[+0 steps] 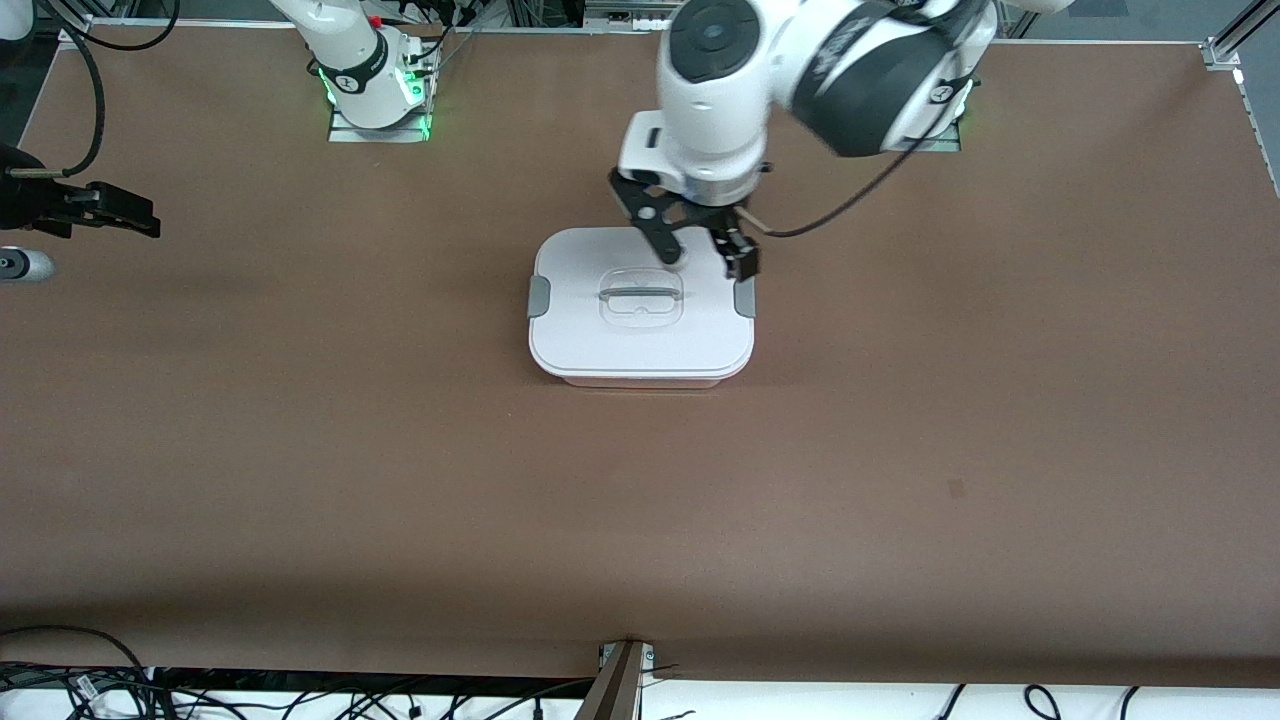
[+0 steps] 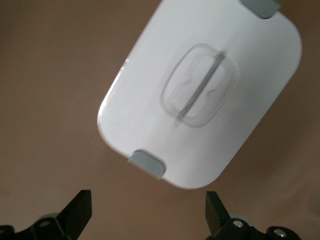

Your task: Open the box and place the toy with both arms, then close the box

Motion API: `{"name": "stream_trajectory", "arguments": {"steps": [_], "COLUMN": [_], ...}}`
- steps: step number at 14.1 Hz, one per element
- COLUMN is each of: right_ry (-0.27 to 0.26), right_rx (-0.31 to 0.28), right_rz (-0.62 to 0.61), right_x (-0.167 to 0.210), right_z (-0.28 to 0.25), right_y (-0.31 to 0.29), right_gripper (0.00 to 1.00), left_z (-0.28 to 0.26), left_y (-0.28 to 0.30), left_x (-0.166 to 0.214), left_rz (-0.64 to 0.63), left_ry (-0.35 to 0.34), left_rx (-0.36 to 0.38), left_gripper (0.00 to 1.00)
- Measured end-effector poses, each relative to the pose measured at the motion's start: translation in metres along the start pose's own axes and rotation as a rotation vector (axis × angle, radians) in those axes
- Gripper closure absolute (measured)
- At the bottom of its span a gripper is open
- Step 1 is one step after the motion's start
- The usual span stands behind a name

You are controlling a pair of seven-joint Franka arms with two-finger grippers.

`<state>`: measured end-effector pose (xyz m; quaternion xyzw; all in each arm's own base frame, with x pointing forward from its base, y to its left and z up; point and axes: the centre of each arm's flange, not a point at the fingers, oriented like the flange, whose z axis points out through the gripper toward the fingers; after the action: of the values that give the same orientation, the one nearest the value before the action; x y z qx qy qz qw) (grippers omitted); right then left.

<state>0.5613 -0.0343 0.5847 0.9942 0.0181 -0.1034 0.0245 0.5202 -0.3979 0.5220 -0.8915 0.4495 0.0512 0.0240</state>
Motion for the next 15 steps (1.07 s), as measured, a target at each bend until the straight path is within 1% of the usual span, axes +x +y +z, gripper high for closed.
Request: {"name": "stream_trajectory", "arguments": {"steps": [2, 4, 5, 7, 8, 9, 10, 11, 12, 13, 14, 15], "right_ry": [0.001, 0.001, 0.001, 0.002, 0.002, 0.002, 0.002, 0.002, 0.002, 0.002, 0.002, 0.002], "right_rx": [0.000, 0.000, 0.000, 0.000, 0.000, 0.000, 0.000, 0.000, 0.000, 0.000, 0.000, 0.000], "right_rz": [0.000, 0.000, 0.000, 0.000, 0.000, 0.000, 0.000, 0.000, 0.000, 0.000, 0.000, 0.000], "right_x": [0.000, 0.000, 0.000, 0.000, 0.000, 0.000, 0.000, 0.000, 0.000, 0.000, 0.000, 0.000], "right_z": [0.000, 0.000, 0.000, 0.000, 0.000, 0.000, 0.000, 0.000, 0.000, 0.000, 0.000, 0.000], "right_y": [0.000, 0.000, 0.000, 0.000, 0.000, 0.000, 0.000, 0.000, 0.000, 0.000, 0.000, 0.000], "right_gripper": [0.00, 0.00, 0.00, 0.00, 0.00, 0.00, 0.00, 0.00, 0.00, 0.00, 0.00, 0.00], "left_z": [-0.022, -0.038, -0.041, -0.041, -0.041, -0.042, -0.041, -0.040, -0.037, -0.031, -0.027, -0.025], "left_y": [-0.052, -0.106, -0.132, -0.178, -0.194, -0.203, -0.210, -0.216, -0.219, -0.222, -0.223, -0.222], "left_x": [-0.035, -0.071, -0.087, -0.119, -0.132, -0.143, -0.151, -0.159, -0.169, -0.183, -0.199, -0.212], "left_rz": [-0.120, -0.253, -0.343, -0.568, -0.654, -0.711, -0.757, -0.785, -0.811, -0.843, -0.871, -0.887], "left_ry": [-0.005, 0.010, 0.014, 0.018, 0.020, 0.022, 0.039, 0.090, 0.158, 0.208, 0.228, 0.228], "left_rx": [0.006, 0.009, 0.008, -0.004, -0.011, -0.010, -0.004, 0.008, 0.014, 0.001, -0.023, -0.035], "left_gripper": [0.00, 0.00, 0.00, 0.00, 0.00, 0.00, 0.00, 0.00, 0.00, 0.00, 0.00, 0.00]}}
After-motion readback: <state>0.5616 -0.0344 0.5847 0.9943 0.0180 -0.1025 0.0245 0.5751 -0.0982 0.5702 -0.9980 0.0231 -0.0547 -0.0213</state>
